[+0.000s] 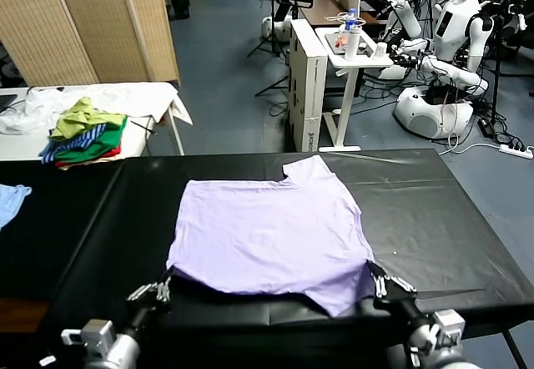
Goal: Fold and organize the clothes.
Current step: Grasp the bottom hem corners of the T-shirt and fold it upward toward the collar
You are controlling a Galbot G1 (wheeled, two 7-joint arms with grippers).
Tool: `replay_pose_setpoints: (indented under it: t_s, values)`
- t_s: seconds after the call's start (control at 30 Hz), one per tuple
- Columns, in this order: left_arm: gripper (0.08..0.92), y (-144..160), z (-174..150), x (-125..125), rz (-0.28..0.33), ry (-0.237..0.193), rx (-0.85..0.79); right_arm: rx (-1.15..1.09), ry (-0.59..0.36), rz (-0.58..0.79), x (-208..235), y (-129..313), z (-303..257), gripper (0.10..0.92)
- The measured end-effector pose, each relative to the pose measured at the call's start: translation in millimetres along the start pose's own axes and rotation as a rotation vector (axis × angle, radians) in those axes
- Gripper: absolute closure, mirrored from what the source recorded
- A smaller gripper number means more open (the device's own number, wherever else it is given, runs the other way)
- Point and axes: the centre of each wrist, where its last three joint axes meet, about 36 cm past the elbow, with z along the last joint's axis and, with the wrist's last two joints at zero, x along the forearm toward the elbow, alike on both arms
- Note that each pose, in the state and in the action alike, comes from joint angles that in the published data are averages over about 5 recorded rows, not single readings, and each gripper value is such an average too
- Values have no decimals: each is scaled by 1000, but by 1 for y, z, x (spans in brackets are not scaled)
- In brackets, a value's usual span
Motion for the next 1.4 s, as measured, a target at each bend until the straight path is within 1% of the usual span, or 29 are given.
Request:
replay_pose_setpoints:
  t_s: [0.17, 0.33, 0.6, 0.8, 0.83, 0.9, 0.93, 0.97, 1.03, 1.07, 1.1, 1.17, 1.2, 1.27, 1.3, 1.33, 1.4]
  values:
    - [853, 6, 0, -15, 3, -7, -35, 17, 7, -11, -20, 2, -3, 882]
    - [853, 17, -2, -31, 1, -6, -70, 26, 17, -11, -32, 3, -5, 882]
    - [853, 33, 0, -50, -2, 17, -120, 29, 36, -21, -44, 7, -1, 882]
    - [853, 37, 2, -55, -2, 36, -133, 20, 78, -42, -44, 8, -3, 879]
    - [853, 37, 2, -55, -3, 40, -133, 20, 82, -46, -42, 7, -4, 863]
    - [835, 37, 3, -54, -5, 48, -131, 22, 85, -52, -37, 5, -6, 794]
    - [818, 37, 2, -53, -6, 50, -130, 23, 85, -55, -34, 4, -7, 742]
    - [783, 37, 2, -52, -7, 51, -129, 25, 85, -57, -30, 4, -9, 672]
    - [675, 37, 1, -49, -10, 52, -129, 32, 87, -62, -21, 2, -10, 558]
    - [618, 37, 0, -47, -11, 52, -128, 37, 89, -63, -16, 2, -11, 482]
    - [542, 37, 0, -45, -12, 53, -129, 43, 93, -64, -10, 2, -11, 425]
    - [428, 36, -1, -40, -13, 57, -132, 57, 103, -62, 2, 1, -10, 296]
    - [352, 36, -1, -38, -14, 59, -133, 64, 108, -61, 8, 1, -9, 243]
    - [243, 34, 0, -33, -12, 64, -133, 75, 124, -57, 19, 1, -5, 164]
    - [187, 33, 0, -31, -10, 67, -132, 78, 133, -56, 23, 2, -3, 141]
    - [149, 32, 1, -29, -8, 71, -128, 81, 141, -56, 27, 2, 0, 132]
    - [108, 30, 3, -25, -3, 82, -117, 83, 156, -55, 32, 3, 4, 121]
